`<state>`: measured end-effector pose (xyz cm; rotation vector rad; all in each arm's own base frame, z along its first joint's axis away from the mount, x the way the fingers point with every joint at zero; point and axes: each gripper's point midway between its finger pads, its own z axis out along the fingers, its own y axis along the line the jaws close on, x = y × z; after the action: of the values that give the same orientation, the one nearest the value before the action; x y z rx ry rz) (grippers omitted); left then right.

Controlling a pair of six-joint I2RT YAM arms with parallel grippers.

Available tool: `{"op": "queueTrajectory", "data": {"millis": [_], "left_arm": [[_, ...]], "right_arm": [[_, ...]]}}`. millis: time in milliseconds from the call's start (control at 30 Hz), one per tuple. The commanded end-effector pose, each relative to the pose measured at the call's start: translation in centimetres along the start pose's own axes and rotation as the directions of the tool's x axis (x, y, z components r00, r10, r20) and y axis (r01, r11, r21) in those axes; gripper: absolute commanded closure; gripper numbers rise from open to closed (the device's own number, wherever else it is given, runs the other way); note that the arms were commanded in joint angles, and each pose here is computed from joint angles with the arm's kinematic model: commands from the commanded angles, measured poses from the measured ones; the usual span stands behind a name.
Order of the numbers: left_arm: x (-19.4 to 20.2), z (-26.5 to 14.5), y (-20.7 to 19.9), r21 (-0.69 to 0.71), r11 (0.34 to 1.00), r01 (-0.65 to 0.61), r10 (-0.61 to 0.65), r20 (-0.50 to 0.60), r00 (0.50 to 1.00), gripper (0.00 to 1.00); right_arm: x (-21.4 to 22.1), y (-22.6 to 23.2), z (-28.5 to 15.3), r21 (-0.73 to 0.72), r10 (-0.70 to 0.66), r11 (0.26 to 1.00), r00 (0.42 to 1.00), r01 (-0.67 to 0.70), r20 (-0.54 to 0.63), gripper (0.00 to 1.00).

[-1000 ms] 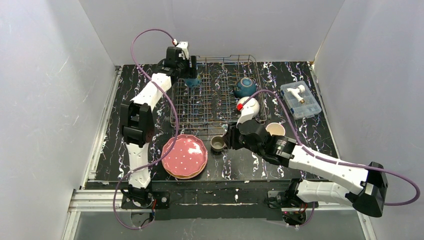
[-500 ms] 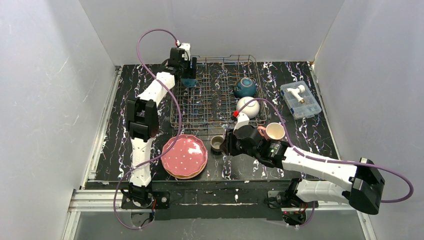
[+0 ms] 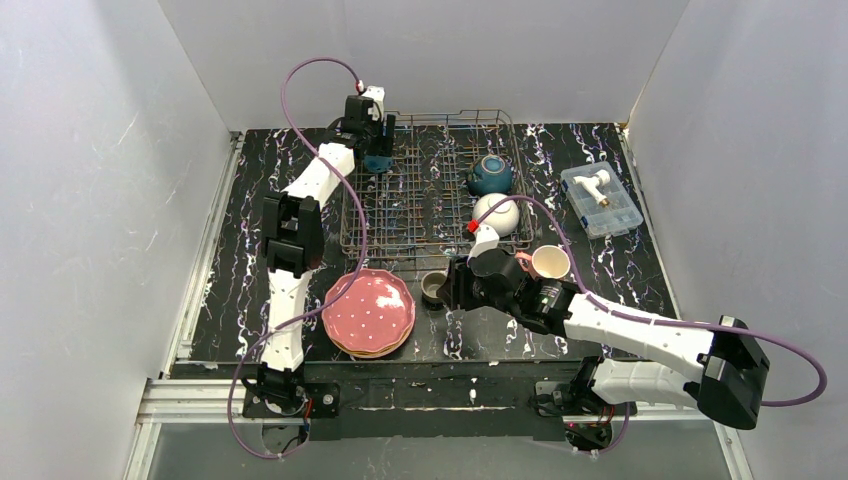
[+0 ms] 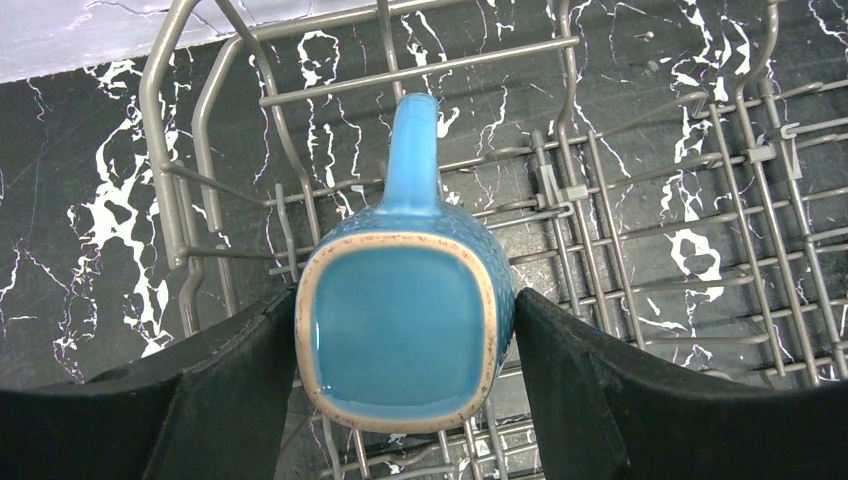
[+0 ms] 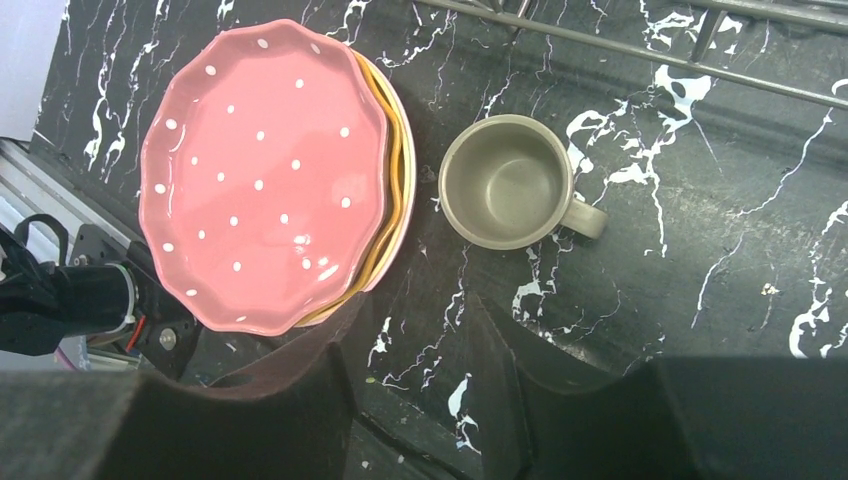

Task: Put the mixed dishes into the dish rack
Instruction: Turn the cup upside down in the dish rack.

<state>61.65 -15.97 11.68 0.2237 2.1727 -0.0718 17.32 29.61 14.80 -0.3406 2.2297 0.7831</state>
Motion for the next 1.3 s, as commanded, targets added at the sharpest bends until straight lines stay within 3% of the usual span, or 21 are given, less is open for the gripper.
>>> {"op": "queueTrajectory", "data": {"millis": [0, 233, 467, 833, 1267], "left_arm": [[-4.7, -1.0, 0.7, -0.032, 0.999, -0.004, 0.008, 0.123, 0.992, 1.0], [-4.1, -0.1, 0.8, -0.047, 0.999, -0.005, 0.01, 0.112, 0.994, 1.0], [-3.6, 0.4, 0.9, -0.055, 0.998, -0.006, 0.011, 0.102, 0.995, 0.86], [-4.0, -0.1, 1.0, -0.057, 0.998, -0.034, 0.04, 0.108, 0.993, 0.39], [-4.3, -0.7, 1.1, -0.062, 0.997, -0.039, 0.046, 0.115, 0.992, 0.08]], "right_arm": [[-1.8, 0.8, 0.1, -0.02, 0.022, 1.0, 0.998, -0.021, 0.058, 0.49], [-1.7, 0.5, 0.5, -0.008, 0.021, 1.0, 0.998, -0.021, 0.051, 0.36], [-1.4, 0.0, 0.6, 0.004, 0.025, 1.0, 0.999, -0.026, 0.046, 0.29], [-1.3, -0.3, 0.6, 0.007, 0.031, 0.999, 0.999, -0.031, 0.04, 0.23], [-1.4, -0.3, 0.4, 0.008, 0.027, 1.0, 0.999, -0.028, 0.044, 0.15]]}}
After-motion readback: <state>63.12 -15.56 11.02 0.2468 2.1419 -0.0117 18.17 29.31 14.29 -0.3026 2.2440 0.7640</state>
